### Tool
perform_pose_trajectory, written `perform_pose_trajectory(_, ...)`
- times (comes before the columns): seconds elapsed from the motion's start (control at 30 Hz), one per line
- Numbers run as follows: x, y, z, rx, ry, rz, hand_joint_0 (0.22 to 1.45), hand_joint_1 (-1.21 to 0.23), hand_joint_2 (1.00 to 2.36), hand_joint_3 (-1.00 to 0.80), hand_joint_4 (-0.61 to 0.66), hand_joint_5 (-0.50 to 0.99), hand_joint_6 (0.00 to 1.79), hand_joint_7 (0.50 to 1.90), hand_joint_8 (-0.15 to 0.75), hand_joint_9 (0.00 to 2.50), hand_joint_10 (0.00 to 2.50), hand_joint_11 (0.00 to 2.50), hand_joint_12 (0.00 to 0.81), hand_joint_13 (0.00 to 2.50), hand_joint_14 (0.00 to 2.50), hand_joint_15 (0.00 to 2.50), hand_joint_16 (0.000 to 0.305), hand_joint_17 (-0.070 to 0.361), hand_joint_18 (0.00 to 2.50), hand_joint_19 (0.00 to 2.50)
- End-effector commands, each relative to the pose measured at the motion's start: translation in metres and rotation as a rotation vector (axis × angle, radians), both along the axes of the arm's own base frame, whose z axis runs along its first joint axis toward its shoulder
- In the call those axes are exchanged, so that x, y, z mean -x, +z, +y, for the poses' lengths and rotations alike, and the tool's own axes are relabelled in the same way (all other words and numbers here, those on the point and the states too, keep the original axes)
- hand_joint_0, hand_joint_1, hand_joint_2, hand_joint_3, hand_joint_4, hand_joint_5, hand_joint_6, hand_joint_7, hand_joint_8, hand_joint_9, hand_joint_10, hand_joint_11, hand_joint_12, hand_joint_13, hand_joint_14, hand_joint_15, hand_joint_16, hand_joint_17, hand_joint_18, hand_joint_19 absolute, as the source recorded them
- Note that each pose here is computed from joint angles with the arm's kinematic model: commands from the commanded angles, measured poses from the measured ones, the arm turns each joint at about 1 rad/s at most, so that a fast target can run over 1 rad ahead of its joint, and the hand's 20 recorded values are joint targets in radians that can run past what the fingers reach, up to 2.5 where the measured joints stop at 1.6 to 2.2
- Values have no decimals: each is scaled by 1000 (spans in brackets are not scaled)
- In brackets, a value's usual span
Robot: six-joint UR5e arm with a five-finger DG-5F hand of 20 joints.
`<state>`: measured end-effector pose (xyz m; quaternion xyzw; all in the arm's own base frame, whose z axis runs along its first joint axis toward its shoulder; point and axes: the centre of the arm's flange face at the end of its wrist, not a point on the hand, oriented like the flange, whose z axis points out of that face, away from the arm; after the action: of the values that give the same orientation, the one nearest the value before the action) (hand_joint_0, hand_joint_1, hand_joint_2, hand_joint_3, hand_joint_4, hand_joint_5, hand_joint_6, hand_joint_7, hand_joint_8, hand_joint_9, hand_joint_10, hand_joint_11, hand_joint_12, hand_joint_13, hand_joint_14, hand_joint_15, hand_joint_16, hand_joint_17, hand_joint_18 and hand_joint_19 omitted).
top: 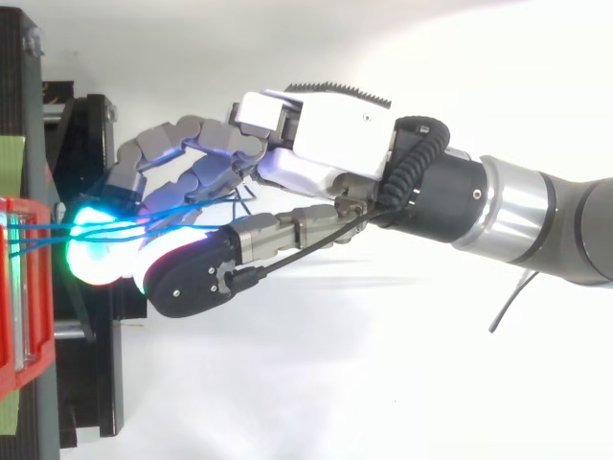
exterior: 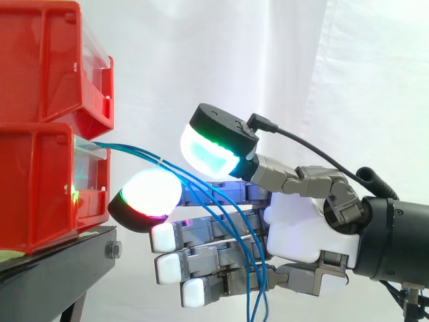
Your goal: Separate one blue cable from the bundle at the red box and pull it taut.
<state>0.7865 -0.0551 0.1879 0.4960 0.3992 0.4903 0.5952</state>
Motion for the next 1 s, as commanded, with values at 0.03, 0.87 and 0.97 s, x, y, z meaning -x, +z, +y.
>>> perform_pose_trajectory(0.03, 0, 0, -1, 0, 0, 1, 597, -652, 1004, -430, 133, -199, 818, 804, 282, 827, 21, 695, 334, 942, 23, 581, 50, 114, 722, 768)
perform_pose_trajectory(0.87, 1, 0, -10, 4, -5, 6, 615, -664, 1011, -129, 121, -179, 935, 842, 334, 941, 19, 751, 367, 1050, 21, 618, 59, 132, 851, 755)
perform_pose_trajectory(0.97, 1, -2, -11, 4, -7, 7, 615, -681, 1012, -230, 130, -180, 932, 870, 319, 941, 19, 779, 354, 1045, 22, 637, 55, 124, 828, 774)
